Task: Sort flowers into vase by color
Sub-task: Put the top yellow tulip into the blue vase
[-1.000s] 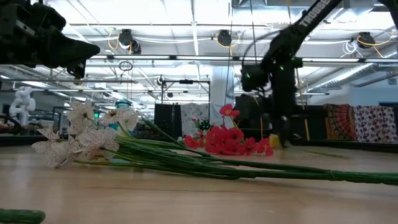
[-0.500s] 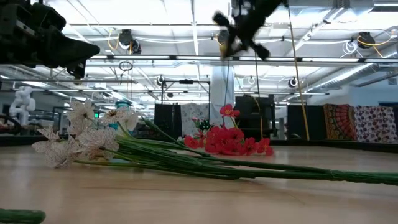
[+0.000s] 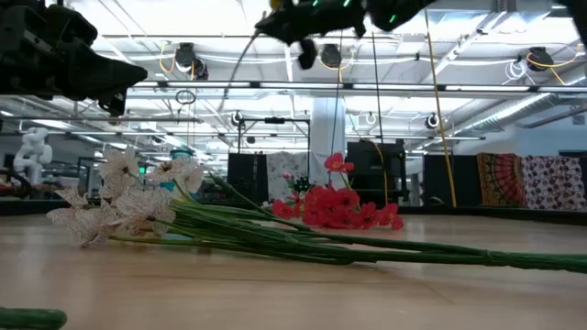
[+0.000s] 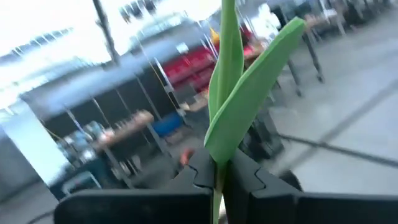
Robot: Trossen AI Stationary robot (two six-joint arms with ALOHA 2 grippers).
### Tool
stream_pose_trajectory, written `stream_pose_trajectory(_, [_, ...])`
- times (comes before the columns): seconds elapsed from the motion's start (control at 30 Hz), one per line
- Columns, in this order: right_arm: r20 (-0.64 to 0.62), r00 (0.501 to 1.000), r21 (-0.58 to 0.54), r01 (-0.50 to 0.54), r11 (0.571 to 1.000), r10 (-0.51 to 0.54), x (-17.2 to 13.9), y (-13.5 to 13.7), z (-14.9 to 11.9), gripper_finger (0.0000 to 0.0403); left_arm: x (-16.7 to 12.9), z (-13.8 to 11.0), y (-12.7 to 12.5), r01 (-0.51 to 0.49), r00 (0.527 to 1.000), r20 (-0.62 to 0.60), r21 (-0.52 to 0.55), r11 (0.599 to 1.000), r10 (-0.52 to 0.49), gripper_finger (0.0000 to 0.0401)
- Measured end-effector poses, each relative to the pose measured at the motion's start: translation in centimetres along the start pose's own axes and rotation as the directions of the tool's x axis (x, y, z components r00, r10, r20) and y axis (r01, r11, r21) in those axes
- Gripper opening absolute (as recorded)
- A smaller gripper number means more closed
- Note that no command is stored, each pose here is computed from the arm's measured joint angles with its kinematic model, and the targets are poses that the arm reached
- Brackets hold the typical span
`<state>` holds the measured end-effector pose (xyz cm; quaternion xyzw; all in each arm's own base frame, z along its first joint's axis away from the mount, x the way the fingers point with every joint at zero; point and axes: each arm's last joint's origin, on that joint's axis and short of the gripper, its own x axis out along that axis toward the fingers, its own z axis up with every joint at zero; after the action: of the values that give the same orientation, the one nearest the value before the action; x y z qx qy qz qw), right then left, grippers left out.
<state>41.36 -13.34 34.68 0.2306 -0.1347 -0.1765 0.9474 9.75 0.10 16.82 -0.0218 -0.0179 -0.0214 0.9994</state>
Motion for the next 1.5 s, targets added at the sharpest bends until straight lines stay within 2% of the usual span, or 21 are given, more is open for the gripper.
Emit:
stream_pose_trajectory(0.1, [0.105, 0.993, 0.001, -0.055, 0.998, 0.054, 1.6, -1.0, -1.9, 0.0002, 0.0, 0.0, 0.0, 0.0, 1.0, 0.0, 0.0, 1.0, 0.0, 0.002])
stream_pose_trajectory(0.2, [0.131, 0.989, -0.055, -0.064, 0.996, 0.071, 3.4, -1.4, -2.7, 0.0002, 0.0, 0.0, 0.0, 0.0, 1.0, 0.0, 0.0, 1.0, 0.0, 0.002])
stream_pose_trajectory(0.33, [0.113, 0.992, -0.188, -0.039, 0.981, 0.061, 6.4, -1.4, -3.0, 0.0002, 0.0, 0.0, 0.0, 0.0, 1.0, 0.0, 0.0, 1.0, 0.0, 0.002])
stream_pose_trajectory(0.53, [0.039, 0.999, -0.372, -0.003, 0.928, 0.019, 10.0, -1.2, -2.9, 0.0002, 0.0, 0.0, 0.0, 0.0, 1.0, 0.001, 0.0, 1.0, 0.0, 0.002])
stream_pose_trajectory(0.87, [-0.005, 0.996, -0.333, -0.086, 0.939, 0.089, 12.6, -4.1, -4.6, 0.0002, 0.0, 0.0, 0.0, 0.0, 1.0, 0.001, 0.0, 1.0, 0.0, 0.002])
stream_pose_trajectory(1.17, [-0.049, 0.997, -0.383, -0.079, 0.92, 0.065, 12.6, -4.7, -5.1, 0.0002, 0.0, 0.0, 0.0, 0.0, 1.0, 0.001, 0.0, 1.0, 0.0, 0.002])
stream_pose_trajectory(1.37, [-0.114, 0.993, -0.386, -0.071, 0.92, 0.029, 12.8, -5.4, -6.5, 0.0004, 0.0, 0.0, 0.0, 0.0, 1.0, 0.001, 0.0, 1.0, 0.0, 0.002])
stream_pose_trajectory(1.5, [-0.151, 0.988, -0.375, -0.065, 0.925, 0.008, 12.9, -5.8, -7.9, 0.0021, 0.0, 0.0, 0.0, 0.0, 1.0, 0.001, 0.0, 1.0, 0.0, 0.002])
